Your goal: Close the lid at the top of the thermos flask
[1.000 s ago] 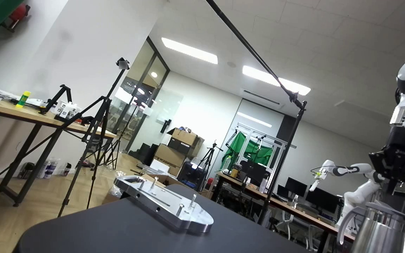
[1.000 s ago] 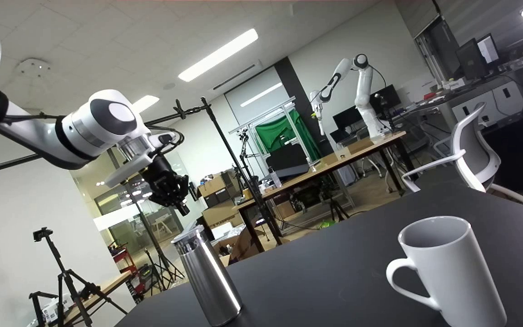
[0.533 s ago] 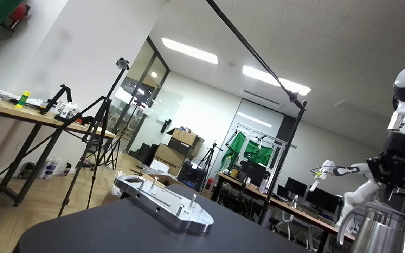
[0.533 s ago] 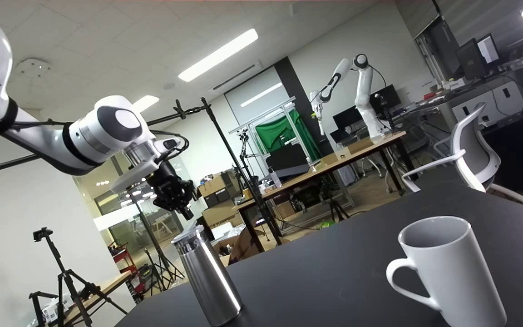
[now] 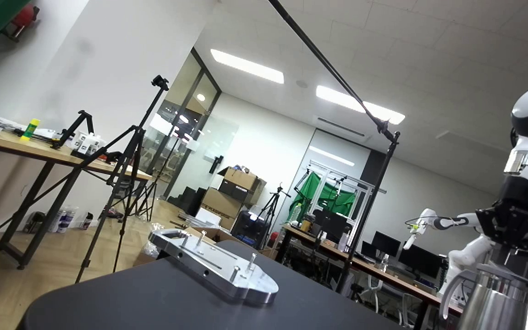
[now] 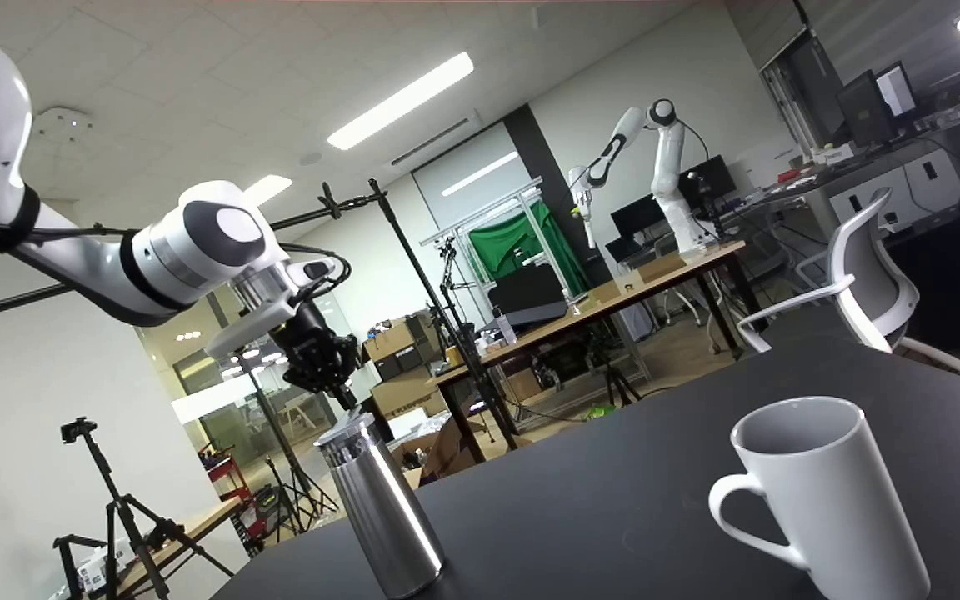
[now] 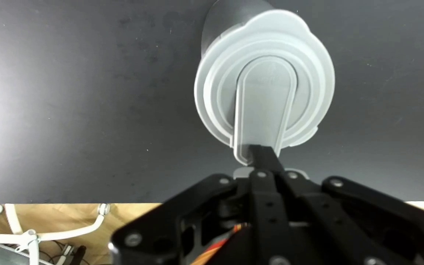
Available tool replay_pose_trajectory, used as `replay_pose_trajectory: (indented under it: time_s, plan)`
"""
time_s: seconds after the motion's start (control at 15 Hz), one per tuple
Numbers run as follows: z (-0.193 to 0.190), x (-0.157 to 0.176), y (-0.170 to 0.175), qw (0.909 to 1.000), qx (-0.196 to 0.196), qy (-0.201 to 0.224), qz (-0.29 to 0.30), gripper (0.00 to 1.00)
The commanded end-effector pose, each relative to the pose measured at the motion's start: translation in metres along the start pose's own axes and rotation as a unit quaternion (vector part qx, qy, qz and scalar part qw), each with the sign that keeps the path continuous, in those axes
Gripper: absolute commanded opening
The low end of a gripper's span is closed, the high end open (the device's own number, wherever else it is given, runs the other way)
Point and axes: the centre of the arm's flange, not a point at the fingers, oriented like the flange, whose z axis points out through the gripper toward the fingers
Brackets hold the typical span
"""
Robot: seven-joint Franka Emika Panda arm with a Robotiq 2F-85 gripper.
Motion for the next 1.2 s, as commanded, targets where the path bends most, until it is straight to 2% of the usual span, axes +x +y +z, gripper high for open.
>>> replay_pose_trajectory:
  time_s: [0.0, 0.73, 1.13]
  plan:
    - [0.005, 0.005, 0.004, 0.9999, 0.009, -0.01, 0.006, 0.0]
    - [0.02, 0.006, 0.016, 0.9971, 0.033, -0.058, 0.034, 0.0]
    - [0.03, 0.015, 0.031, 0.9882, 0.069, -0.12, 0.065, 0.0]
